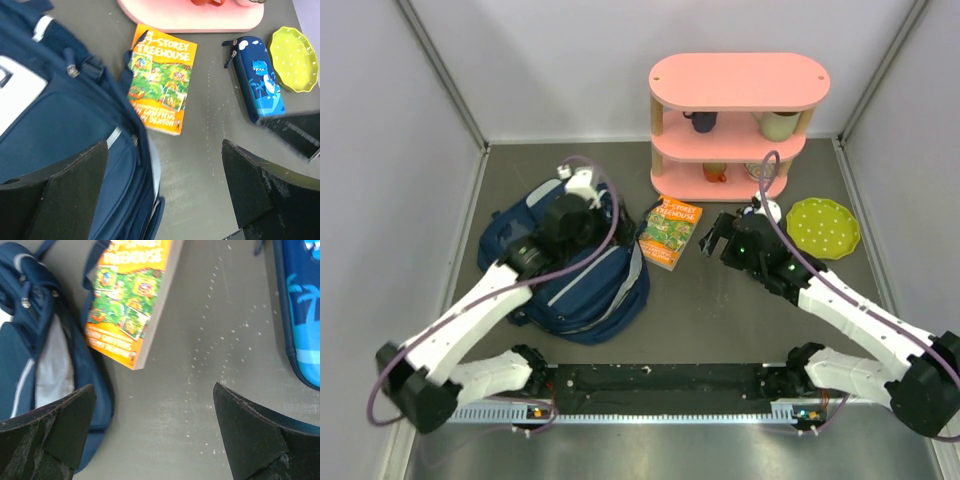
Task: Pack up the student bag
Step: Adjust the book at the center of the board.
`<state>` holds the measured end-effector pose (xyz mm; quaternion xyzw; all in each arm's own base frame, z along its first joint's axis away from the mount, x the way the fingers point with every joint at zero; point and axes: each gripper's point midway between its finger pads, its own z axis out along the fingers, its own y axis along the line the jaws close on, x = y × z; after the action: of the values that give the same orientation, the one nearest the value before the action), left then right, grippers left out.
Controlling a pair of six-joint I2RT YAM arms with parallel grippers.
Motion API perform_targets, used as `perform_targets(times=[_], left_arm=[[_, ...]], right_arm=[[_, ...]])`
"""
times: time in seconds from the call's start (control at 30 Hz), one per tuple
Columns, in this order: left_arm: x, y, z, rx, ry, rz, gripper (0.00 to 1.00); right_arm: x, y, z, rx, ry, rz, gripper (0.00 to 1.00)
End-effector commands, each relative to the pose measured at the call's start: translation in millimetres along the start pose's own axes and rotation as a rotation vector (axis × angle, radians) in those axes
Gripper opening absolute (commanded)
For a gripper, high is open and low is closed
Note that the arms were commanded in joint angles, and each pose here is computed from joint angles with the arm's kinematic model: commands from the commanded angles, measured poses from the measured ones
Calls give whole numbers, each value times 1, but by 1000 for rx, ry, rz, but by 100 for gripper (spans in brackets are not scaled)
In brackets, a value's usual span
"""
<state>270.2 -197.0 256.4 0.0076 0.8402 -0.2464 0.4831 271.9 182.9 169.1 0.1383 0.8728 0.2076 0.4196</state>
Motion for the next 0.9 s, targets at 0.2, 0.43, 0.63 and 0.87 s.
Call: perform_targets(times=[0.2,0.43,0.63,0.87], left_arm=[[-36,-72,145,182,18,129,99],[6,-74,226,257,172,-26,93],[24,-42,261,171,241,-48,91],[40,-10,279,35,271,-37,91]], right_arm=[[16,6,15,-201,-14,164,99],[-22,-11,-7,-155,-198,214,99],[-31,-6,-18,-189,-229,211,99],[-30,-5,-16,-190,-217,211,99]])
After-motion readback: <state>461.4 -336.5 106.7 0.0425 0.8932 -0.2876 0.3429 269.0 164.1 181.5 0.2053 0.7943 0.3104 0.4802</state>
